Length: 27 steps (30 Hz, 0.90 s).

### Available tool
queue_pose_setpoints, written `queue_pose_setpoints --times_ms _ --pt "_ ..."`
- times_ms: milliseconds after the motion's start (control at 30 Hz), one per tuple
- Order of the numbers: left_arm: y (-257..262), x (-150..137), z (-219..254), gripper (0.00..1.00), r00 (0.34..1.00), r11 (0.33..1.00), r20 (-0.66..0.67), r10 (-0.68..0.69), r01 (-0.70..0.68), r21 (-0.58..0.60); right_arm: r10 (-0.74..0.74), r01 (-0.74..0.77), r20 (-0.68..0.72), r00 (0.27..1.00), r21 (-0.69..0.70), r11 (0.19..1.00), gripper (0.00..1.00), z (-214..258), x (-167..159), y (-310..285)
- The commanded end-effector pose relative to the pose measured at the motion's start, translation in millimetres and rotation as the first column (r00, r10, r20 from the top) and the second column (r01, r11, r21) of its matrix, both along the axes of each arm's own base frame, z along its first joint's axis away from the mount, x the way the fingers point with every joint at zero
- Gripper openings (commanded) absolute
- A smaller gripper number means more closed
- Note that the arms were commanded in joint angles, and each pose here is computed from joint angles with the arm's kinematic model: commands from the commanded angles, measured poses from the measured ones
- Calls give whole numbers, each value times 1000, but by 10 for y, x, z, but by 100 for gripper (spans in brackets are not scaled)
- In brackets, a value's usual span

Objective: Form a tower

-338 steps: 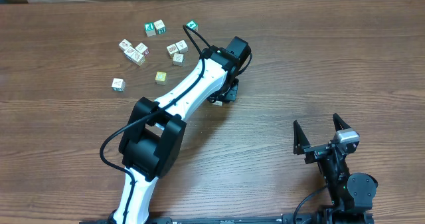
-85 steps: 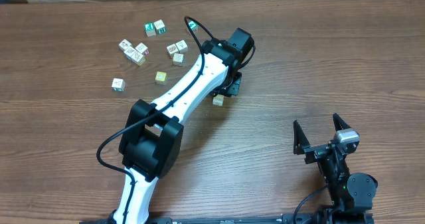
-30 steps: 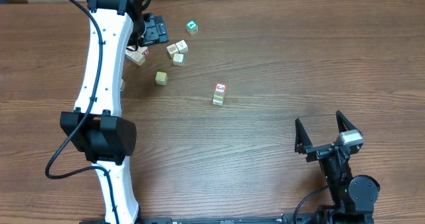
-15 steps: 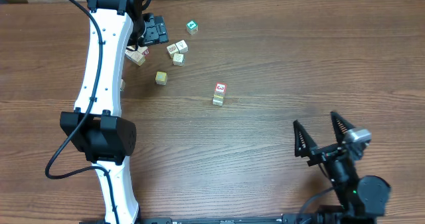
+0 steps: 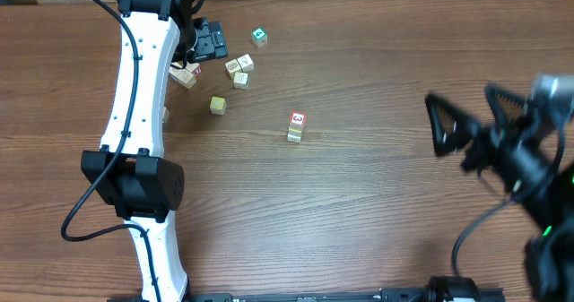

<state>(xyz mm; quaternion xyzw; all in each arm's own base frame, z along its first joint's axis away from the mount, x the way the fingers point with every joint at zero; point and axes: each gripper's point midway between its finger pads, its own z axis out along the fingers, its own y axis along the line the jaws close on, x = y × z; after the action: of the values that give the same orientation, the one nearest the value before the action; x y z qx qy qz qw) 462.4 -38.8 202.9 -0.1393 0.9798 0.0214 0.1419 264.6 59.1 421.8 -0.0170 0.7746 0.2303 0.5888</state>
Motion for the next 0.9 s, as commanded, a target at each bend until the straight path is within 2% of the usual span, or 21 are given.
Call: queue_pose_setpoints --times_ms 0,167,300,467,600,667,767,867 --pt "-10 10 107 100 999 1000 32 12 -11 -12 83 -81 -57 995 30 996 100 275 220 125" --pt "-10 9 107 100 999 1000 31 12 -12 -12 132 -116 -256 958 76 990 100 228 647 188" --pt "-10 10 107 100 999 1000 32 12 -12 -12 168 -138 -405 899 103 985 100 -101 981 303" --pt "-10 9 107 100 999 1000 31 12 -12 -12 209 -163 -489 847 136 977 100 -455 1258 425" --pt "-10 10 107 100 999 1000 32 12 -11 -12 210 -90 -545 812 239 967 100 -613 1479 468" --pt "-10 10 107 100 999 1000 32 12 -12 -12 206 -49 -565 799 280 959 94 -667 1584 514" --pt "-10 10 107 100 999 1000 32 12 -11 -12 165 -33 -573 802 234 972 88 -816 1754 671" --pt "-10 10 107 99 999 1000 32 12 -12 -12 103 -14 -595 797 152 988 87 -1007 1835 885"
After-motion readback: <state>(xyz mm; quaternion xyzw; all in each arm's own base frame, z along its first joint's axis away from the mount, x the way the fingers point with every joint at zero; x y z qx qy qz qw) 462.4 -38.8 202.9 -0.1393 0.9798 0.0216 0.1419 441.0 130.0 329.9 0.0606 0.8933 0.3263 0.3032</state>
